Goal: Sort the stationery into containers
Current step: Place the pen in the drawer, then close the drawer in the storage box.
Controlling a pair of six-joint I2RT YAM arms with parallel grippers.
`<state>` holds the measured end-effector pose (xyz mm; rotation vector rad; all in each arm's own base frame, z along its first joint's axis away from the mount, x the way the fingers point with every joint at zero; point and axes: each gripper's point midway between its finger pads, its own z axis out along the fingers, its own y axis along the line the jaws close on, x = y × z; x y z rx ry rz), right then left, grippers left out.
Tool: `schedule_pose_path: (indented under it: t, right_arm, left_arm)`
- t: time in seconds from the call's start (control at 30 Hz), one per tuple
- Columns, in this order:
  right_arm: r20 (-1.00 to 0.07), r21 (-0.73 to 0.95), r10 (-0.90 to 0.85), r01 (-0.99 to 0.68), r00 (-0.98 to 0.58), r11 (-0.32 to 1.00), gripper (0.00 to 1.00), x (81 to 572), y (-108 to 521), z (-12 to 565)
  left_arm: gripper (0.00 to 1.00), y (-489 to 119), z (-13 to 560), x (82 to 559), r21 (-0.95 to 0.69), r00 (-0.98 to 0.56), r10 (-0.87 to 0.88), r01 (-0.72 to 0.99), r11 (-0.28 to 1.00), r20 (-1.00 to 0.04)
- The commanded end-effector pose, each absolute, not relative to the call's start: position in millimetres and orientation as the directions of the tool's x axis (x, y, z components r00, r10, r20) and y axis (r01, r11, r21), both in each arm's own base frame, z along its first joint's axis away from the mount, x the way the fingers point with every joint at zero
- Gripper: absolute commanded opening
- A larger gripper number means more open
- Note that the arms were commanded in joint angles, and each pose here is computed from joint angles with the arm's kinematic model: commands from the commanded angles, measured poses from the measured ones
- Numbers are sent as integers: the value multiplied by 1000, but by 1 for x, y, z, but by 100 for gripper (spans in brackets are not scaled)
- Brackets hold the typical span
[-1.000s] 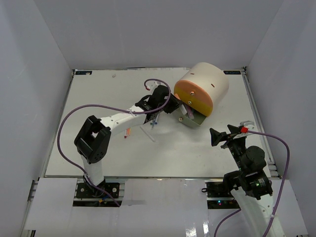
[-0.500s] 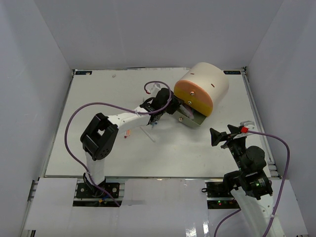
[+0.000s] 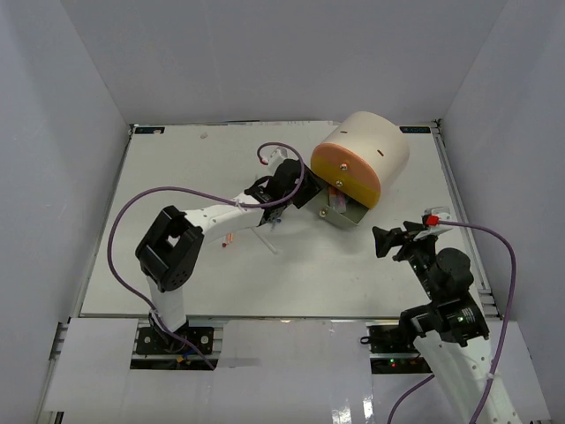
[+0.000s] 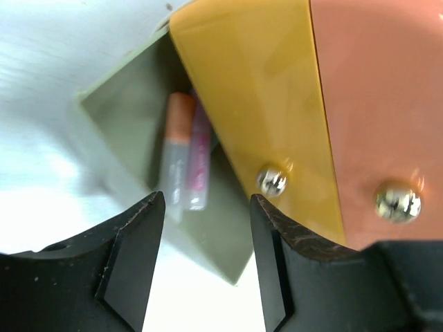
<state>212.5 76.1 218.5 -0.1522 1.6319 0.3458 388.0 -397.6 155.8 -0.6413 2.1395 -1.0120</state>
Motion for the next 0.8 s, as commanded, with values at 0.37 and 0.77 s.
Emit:
schedule_pose_path:
  t: [0.37,0.77]
  right_arm:
    - [-989,101,68,-264,-132,959,90,271,88,356]
    - [-984,116,75,-267,-160,957,90,397,100,417]
  left_arm:
    - [98,-284,220,330,-432,-482,-283,232,871,-829]
    - [98,-273,172,314,-347,-478,-131,397,850,-869]
